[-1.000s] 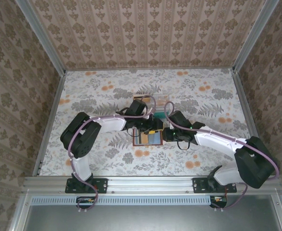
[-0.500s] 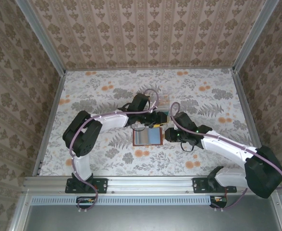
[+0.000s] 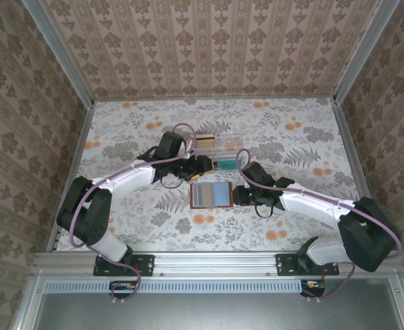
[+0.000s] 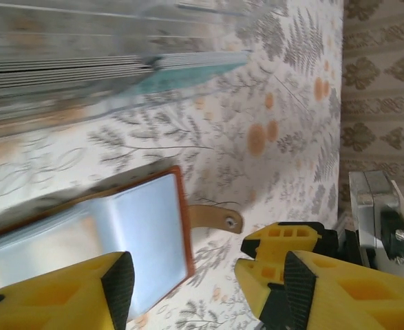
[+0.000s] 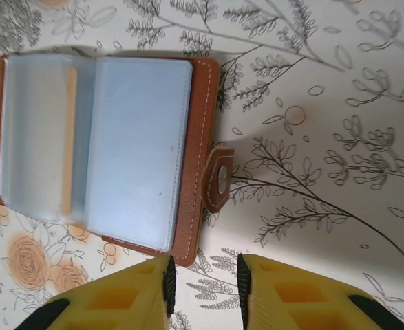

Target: Take the credit cards out of the card holder

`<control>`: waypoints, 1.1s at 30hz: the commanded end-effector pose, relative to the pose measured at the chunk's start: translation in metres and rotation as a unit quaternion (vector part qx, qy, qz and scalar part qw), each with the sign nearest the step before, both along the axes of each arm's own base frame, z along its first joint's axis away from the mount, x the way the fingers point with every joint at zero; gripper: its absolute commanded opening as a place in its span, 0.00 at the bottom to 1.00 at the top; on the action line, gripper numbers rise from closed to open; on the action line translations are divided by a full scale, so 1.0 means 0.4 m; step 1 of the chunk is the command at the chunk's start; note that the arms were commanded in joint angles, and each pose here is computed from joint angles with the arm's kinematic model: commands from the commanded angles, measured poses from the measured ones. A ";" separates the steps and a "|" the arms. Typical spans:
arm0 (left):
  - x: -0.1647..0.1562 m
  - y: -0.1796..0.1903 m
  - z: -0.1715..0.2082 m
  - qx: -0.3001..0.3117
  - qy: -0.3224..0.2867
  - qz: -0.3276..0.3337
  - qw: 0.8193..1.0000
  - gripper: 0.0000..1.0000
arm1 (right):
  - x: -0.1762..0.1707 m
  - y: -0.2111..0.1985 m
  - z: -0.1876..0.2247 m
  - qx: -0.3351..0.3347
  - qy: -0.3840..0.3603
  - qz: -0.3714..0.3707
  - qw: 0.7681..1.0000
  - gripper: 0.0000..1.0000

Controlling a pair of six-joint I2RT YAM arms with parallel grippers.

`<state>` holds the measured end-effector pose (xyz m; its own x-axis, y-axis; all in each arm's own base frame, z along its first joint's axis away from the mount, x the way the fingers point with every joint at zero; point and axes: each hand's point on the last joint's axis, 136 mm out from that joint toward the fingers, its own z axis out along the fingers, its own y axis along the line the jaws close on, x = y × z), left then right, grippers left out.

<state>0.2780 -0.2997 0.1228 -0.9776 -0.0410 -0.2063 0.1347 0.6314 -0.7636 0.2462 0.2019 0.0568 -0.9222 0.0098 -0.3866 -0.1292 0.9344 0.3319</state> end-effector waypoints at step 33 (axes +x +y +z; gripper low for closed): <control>-0.103 0.056 -0.206 0.052 0.093 -0.013 0.994 0.58 | 0.021 0.061 -0.082 -0.033 0.040 0.032 0.998 0.34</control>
